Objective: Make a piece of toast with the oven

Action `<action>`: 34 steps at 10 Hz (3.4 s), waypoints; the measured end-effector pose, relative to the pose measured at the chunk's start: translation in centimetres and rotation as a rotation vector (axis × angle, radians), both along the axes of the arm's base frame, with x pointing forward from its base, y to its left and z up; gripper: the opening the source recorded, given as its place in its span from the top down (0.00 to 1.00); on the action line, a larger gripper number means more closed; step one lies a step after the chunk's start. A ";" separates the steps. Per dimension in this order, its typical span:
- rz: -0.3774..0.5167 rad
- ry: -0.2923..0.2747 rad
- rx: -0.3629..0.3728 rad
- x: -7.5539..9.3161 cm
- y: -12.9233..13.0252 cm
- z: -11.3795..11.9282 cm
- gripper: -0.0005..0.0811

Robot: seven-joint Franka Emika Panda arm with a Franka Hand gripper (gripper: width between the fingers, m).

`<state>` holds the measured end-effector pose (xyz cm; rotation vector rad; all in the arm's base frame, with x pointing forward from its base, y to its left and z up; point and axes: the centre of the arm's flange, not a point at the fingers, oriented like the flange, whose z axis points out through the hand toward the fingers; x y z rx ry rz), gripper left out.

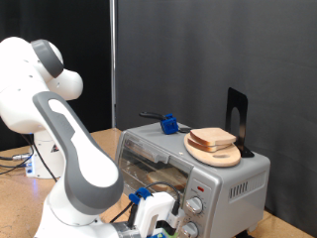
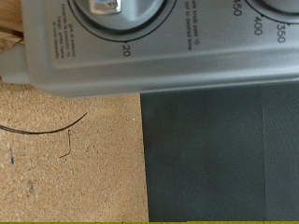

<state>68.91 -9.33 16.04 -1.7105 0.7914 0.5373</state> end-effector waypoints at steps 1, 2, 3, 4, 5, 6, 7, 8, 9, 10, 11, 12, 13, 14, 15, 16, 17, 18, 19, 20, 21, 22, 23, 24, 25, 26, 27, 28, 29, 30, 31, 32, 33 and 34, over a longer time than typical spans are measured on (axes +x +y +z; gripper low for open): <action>0.000 -0.001 0.001 0.0 -0.1 0.0 0.16; -0.001 -0.002 0.001 0.1 -0.1 0.1 0.16; -0.003 -0.002 0.001 0.1 -0.1 0.1 0.16; -0.003 -0.002 0.001 0.1 -0.1 0.1 0.16; -0.002 -0.002 0.002 0.1 -0.1 0.1 0.16; 0.001 -0.001 0.003 0.1 0.2 0.0 0.16; 0.007 0.002 0.004 0.0 0.7 -0.1 0.16; 0.013 0.005 0.006 -0.1 1.1 -0.3 0.16; 0.012 0.008 0.007 -0.2 1.7 -0.6 0.16; 0.013 0.011 0.009 -0.4 2.3 -0.8 0.16; 0.014 0.013 0.014 -0.5 2.9 -1.0 0.16; 0.014 0.013 0.016 -0.7 3.3 -1.1 0.16; 0.010 0.014 0.017 -0.8 3.6 -1.3 0.16; 0.009 0.015 0.019 -0.9 3.7 -1.4 0.16; 0.012 0.016 0.022 -1.1 3.9 -1.5 0.16; 0.015 0.017 0.025 -1.2 4.2 -1.6 0.16; 0.014 0.016 0.027 -1.3 4.4 -1.6 0.16; 0.012 0.015 0.027 -1.3 4.5 -1.6 0.29; 0.009 0.012 0.028 -1.3 4.6 -1.6 0.29; 0.004 0.011 0.028 -1.3 4.7 -1.6 0.46; 0.001 0.009 0.030 -1.3 4.7 -1.6 0.46; -0.003 0.007 0.030 -1.3 4.7 -1.6 0.69; -0.008 0.006 0.028 -1.2 4.6 -1.6 0.69; -0.013 0.005 0.024 -1.2 4.5 -1.6 0.92; -0.018 0.004 0.020 -1.1 4.5 -1.6 0.97; -0.022 0.008 0.018 -1.1 4.4 -1.6 0.97; -0.031 0.025 0.015 -1.0 4.4 -1.6 0.99; -0.044 0.052 0.009 -1.0 4.5 -1.6 0.99; -0.054 0.084 -0.001 -0.9 4.5 -1.4 0.99; -0.064 0.117 -0.014 -0.9 4.6 -1.2 0.99; -0.073 0.148 -0.028 -0.9 4.6 -1.0 0.99; -0.078 0.183 -0.041 -0.9 4.6 -0.9 0.99; -0.081 0.214 -0.056 -0.9 4.7 -0.7 0.99; -0.086 0.249 -0.068 -0.9 4.7 -0.6 0.99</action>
